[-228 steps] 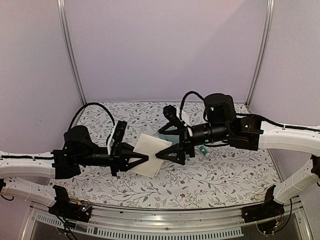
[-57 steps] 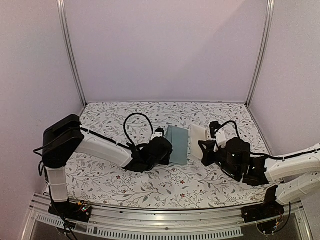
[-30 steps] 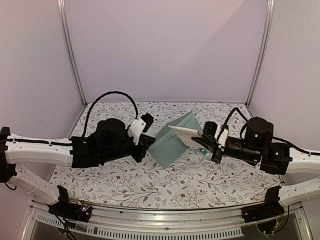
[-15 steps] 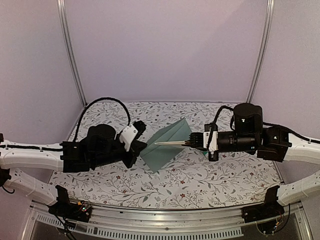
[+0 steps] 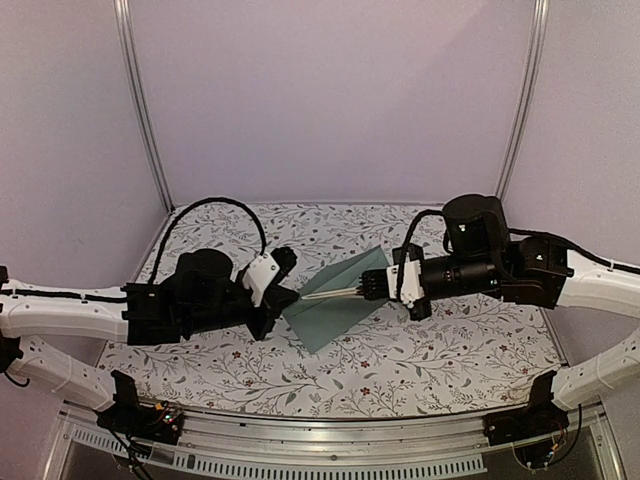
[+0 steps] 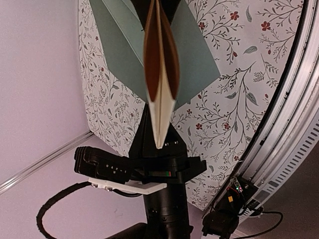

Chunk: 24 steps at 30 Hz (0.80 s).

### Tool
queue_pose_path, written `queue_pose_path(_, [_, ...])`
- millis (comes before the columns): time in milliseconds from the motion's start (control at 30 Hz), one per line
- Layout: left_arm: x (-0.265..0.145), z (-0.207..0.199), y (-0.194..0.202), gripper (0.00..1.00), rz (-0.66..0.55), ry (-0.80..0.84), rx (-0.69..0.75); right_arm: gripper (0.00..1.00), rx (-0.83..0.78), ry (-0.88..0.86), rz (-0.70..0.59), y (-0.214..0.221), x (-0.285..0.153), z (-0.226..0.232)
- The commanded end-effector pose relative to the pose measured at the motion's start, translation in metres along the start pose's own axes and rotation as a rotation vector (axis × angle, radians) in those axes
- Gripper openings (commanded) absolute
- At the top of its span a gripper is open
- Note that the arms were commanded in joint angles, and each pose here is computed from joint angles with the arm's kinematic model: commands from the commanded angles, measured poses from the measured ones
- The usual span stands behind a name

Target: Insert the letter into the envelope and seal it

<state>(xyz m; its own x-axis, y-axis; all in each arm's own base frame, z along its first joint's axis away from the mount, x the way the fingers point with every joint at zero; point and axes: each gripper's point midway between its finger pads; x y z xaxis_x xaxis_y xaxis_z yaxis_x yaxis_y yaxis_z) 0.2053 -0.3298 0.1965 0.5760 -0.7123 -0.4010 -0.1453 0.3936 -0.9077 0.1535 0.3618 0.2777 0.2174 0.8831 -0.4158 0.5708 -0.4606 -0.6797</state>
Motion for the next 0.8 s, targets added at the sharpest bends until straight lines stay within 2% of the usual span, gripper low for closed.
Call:
queue_pose_path(0, [0.001, -0.011, -0.005, 0.0, -0.016, 0.057, -0.013, 0.0, -0.012, -0.021, 0.023, -0.002, -0.004, -0.003])
queue_pose_path(167, [0.013, -0.011, 0.006, 0.0, 0.043, 0.056, 0.009, 0.0, -0.019, -0.048, 0.022, -0.01, -0.011, -0.004])
queue_pose_path(367, [0.018, -0.011, 0.014, 0.0, 0.076, 0.05, 0.054, 0.0, -0.016, -0.083, -0.078, -0.029, -0.035, -0.014])
queue_pose_path(500, [0.016, -0.022, 0.014, 0.0, 0.07, 0.114, 0.041, 0.0, -0.004, -0.071, -0.026, -0.02, -0.033, -0.02])
queue_pose_path(767, [0.013, -0.042, 0.013, 0.0, 0.071, 0.231, 0.04, 0.0, 0.07, -0.19, 0.03, -0.007, -0.016, -0.005])
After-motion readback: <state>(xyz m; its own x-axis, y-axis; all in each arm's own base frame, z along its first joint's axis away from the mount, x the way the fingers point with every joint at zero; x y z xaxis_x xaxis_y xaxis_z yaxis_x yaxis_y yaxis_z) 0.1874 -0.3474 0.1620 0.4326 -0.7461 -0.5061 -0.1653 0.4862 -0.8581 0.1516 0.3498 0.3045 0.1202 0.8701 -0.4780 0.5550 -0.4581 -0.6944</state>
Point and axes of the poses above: each gripper's point midway between its finger pads, its own x axis out along the fingers, its own z axis along the line the jaws close on, y = z × x, and after that the axes turned 1 degree about x, right-handed
